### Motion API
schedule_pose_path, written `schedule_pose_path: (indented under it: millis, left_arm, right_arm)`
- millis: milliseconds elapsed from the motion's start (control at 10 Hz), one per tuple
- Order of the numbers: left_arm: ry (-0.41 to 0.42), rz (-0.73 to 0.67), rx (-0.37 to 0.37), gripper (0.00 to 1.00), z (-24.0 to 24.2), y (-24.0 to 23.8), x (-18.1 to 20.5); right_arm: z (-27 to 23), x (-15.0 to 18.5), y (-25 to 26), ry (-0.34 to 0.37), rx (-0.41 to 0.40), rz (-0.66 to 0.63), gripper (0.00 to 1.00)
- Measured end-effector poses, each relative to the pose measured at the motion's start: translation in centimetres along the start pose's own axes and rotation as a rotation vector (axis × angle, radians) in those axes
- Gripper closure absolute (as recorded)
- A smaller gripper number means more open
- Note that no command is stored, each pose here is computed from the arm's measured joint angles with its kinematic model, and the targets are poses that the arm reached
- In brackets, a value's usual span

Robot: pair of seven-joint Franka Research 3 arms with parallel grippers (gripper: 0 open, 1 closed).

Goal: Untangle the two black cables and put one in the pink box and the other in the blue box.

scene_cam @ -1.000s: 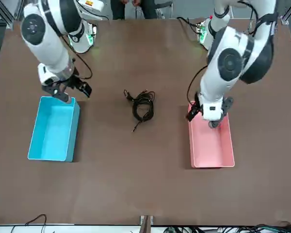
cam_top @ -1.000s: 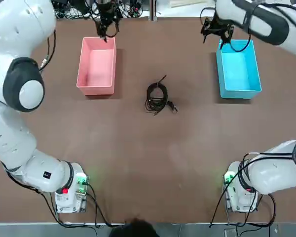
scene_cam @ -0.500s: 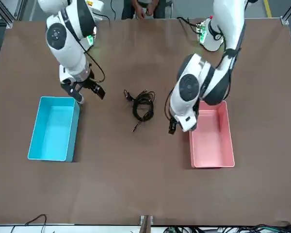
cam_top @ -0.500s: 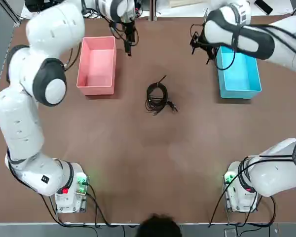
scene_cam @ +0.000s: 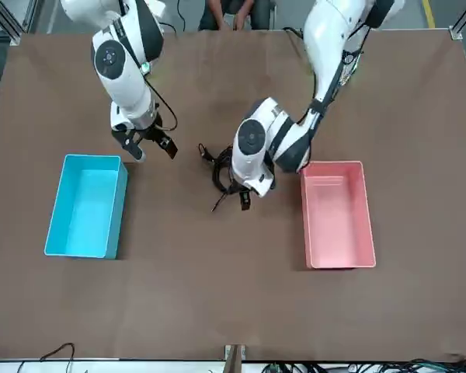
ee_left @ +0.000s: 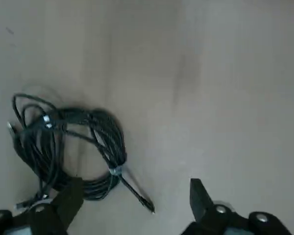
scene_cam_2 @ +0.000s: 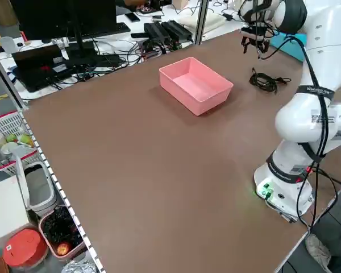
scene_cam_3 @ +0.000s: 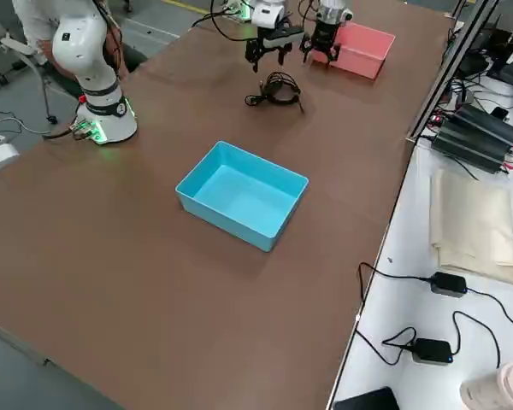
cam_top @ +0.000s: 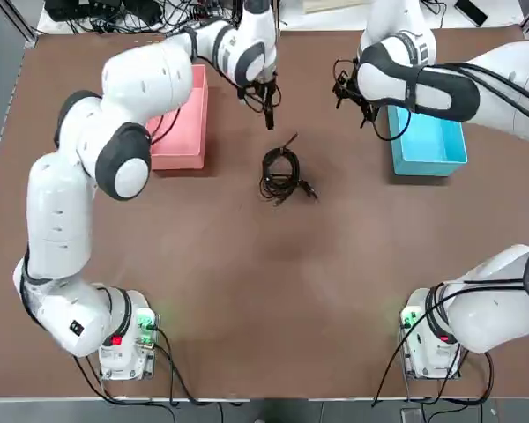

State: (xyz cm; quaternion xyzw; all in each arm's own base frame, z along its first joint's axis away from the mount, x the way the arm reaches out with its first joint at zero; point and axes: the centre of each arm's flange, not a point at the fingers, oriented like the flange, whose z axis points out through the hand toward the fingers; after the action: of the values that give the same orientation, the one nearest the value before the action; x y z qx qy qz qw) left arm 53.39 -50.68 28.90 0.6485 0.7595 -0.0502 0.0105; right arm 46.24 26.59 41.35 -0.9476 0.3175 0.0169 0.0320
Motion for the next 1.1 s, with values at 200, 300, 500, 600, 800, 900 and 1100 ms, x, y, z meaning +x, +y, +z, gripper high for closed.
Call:
schedule_pose_path:
  millis: [200,300,500,600,800,900,1100]
  left_arm:
    - [0.013,0.025,0.005,0.11,4.1,-2.0,-1.5]
    - [0.022,0.033,0.011,0.13,6.1,-2.7,-1.8]
    - [0.032,0.043,0.008,0.15,9.0,-3.2,-1.9]
    - [0.03,0.043,-0.003,0.16,9.8,-2.9,-1.7]
    - [0.038,0.046,-0.015,0.2,11.1,-3.0,-1.6]
    - [0.04,0.048,-0.015,0.25,11.3,-3.2,-1.7]
    - [0.047,0.06,-0.019,0.36,11.6,-3.6,-1.9]
  right_arm:
    - [0.0,0.0,0.0,0.0,0.001,0.003,0.0]
    - [0.0,0.0,0.0,0.0,0.0,0.003,0.0]
    - [0.0,0.0,0.0,0.0,0.001,0.004,0.0]
    - [0.0,0.0,0.0,0.0,0.001,0.005,0.0]
    - [0.0,0.0,0.0,0.0,0.001,0.005,0.0]
    - [0.0,0.0,0.0,0.0,0.001,0.005,0.0]
    - [0.0,0.0,0.0,0.0,0.001,0.007,0.0]
